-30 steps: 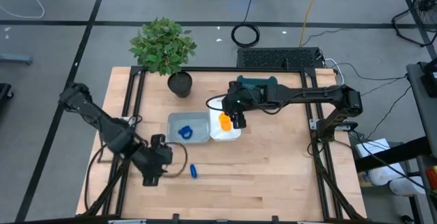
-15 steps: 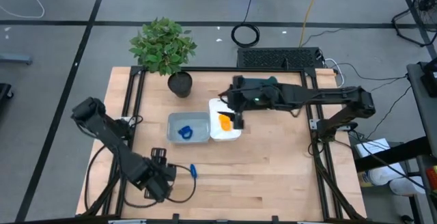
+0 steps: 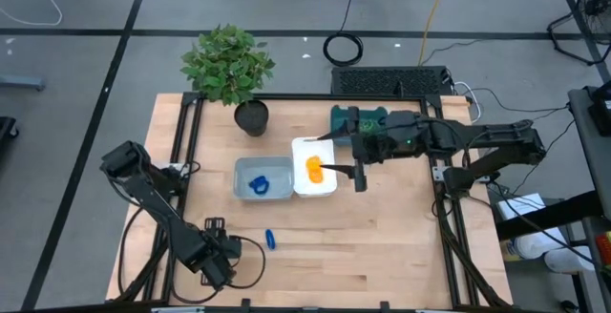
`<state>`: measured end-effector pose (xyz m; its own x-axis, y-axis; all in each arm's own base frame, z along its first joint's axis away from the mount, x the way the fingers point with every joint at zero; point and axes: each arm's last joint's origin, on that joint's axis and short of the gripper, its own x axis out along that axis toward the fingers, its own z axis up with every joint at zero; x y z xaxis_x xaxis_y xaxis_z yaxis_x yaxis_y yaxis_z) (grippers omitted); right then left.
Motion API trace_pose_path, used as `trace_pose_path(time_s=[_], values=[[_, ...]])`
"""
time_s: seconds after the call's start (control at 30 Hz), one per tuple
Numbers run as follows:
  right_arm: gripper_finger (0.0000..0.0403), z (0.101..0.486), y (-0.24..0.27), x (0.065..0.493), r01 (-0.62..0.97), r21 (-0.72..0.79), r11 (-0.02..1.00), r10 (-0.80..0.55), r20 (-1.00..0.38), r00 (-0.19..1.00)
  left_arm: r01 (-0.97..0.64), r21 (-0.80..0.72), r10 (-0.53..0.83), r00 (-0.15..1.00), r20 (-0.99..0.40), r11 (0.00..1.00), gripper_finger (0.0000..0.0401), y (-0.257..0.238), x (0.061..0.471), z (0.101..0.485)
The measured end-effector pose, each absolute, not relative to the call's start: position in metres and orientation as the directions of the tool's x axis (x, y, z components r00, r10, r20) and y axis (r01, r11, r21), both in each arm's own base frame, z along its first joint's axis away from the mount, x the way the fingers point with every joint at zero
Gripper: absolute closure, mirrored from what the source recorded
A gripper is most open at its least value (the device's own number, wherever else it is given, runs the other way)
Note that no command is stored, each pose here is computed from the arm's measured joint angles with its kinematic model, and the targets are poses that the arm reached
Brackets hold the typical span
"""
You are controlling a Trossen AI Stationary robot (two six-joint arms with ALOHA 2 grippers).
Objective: Sort spring keychains
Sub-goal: Put the blue spring keychain into the gray bin
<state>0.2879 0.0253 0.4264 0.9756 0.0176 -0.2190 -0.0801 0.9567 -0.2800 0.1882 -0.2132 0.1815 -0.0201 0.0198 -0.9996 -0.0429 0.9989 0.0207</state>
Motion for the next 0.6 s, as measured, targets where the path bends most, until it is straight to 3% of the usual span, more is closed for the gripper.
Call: trace_pose_path(time_s=[0.33, 0.6], values=[[0.0133, 0.426, 0.029, 0.286, -0.1, -0.311, 0.945, 0.028, -0.229, 0.973, -0.123, 0.043, 0.039, -0.035, -0.999, 0.991, 0.0151, -0.198, 0.175, 0.144], [0.0134, 0.426, 0.028, 0.286, -0.1, -0.315, 0.944, 0.027, -0.226, 0.974, -0.152, 0.067, 0.062, -0.034, -0.997, 0.986, 0.0151, -0.193, 0.17, 0.137]])
